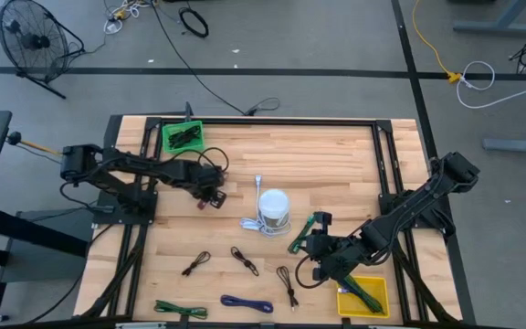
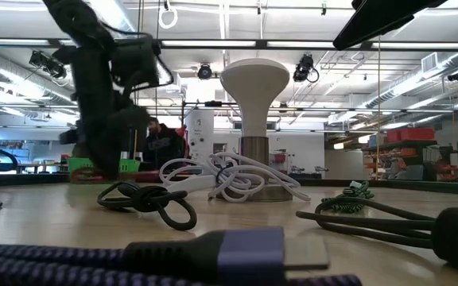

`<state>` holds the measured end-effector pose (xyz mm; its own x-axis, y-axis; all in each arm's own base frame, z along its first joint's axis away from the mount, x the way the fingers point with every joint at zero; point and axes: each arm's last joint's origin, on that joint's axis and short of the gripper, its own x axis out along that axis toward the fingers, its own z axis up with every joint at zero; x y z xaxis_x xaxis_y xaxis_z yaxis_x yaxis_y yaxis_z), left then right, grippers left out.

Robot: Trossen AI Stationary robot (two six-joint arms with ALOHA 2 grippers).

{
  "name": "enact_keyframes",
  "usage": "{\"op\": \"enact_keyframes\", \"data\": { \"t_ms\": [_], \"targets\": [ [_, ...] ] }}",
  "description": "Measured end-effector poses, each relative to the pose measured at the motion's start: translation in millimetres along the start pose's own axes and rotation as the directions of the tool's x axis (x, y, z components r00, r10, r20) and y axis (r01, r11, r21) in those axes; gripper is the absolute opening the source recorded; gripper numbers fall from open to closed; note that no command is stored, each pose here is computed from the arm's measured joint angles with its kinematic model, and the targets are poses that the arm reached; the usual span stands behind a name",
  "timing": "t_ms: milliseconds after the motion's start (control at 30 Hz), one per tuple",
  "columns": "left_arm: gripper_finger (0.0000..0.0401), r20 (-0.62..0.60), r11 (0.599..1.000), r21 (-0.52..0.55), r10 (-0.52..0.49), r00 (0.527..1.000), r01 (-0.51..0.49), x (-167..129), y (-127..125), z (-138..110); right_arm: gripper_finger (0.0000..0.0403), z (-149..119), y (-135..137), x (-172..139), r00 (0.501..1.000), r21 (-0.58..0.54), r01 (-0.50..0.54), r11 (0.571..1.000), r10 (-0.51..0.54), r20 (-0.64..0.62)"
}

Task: Pick & Place USB Port
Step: Put the red black charger cable into the yellow basket

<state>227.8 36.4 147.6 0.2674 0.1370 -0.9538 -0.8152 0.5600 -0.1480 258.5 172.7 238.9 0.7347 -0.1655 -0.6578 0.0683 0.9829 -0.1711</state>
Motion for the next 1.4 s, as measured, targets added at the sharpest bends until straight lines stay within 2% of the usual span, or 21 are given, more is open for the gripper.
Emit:
{"op": "enact_keyframes", "data": {
  "t_ms": [167,333,467,633,733,767,867,1033,1233,1400],
  "targets": [
    [0.0029,0.076,0.987,0.128,-0.109,0.991,0.099,-27,-32,17,0.0086,1,-1,0,0.999,0.001,0.040,0.999,-0.040,0.019],
    [0.0029,0.193,0.937,0.320,-0.208,0.959,0.139,-74,-68,37,0.0086,4,-6,2,0.991,0.022,0.116,0.993,-0.118,0.058],
    [0.0029,0.306,0.893,0.441,-0.241,0.921,0.087,-119,-88,53,0.0086,8,-13,7,0.986,0.065,0.148,0.987,-0.152,0.072],
    [0.0029,0.456,0.866,0.499,-0.224,0.861,-0.040,-163,-98,61,0.0086,15,-25,14,0.974,0.113,0.202,0.973,-0.212,0.085],
    [0.0029,0.511,0.839,0.542,-0.295,0.807,-0.037,-176,-104,60,0.0086,20,-35,17,0.937,0.163,0.304,0.939,-0.325,0.127],
    [0.0029,0.511,0.826,0.563,-0.309,0.802,-0.040,-178,-106,57,0.0086,23,-39,17,0.923,0.179,0.334,0.925,-0.360,0.139],
    [0.0029,0.515,0.787,0.615,-0.368,0.775,-0.035,-183,-115,50,0.0086,32,-52,16,0.903,0.203,0.362,0.910,-0.396,0.168],
    [0.0029,0.524,0.739,0.673,-0.447,0.725,-0.031,-191,-127,40,0.0086,55,-75,4,0.894,0.246,0.296,0.923,-0.358,0.268],
    [0.0029,0.561,0.712,0.700,-0.501,0.658,-0.055,-199,-136,33,0.0086,74,-90,-17,0.879,0.201,0.169,0.965,-0.240,0.413],
    [0.0029,0.564,0.684,0.727,-0.554,0.612,-0.051,-205,-142,32,0.0086,88,-92,-29,0.820,0.155,0.115,0.981,-0.182,0.542]
  ]
}}
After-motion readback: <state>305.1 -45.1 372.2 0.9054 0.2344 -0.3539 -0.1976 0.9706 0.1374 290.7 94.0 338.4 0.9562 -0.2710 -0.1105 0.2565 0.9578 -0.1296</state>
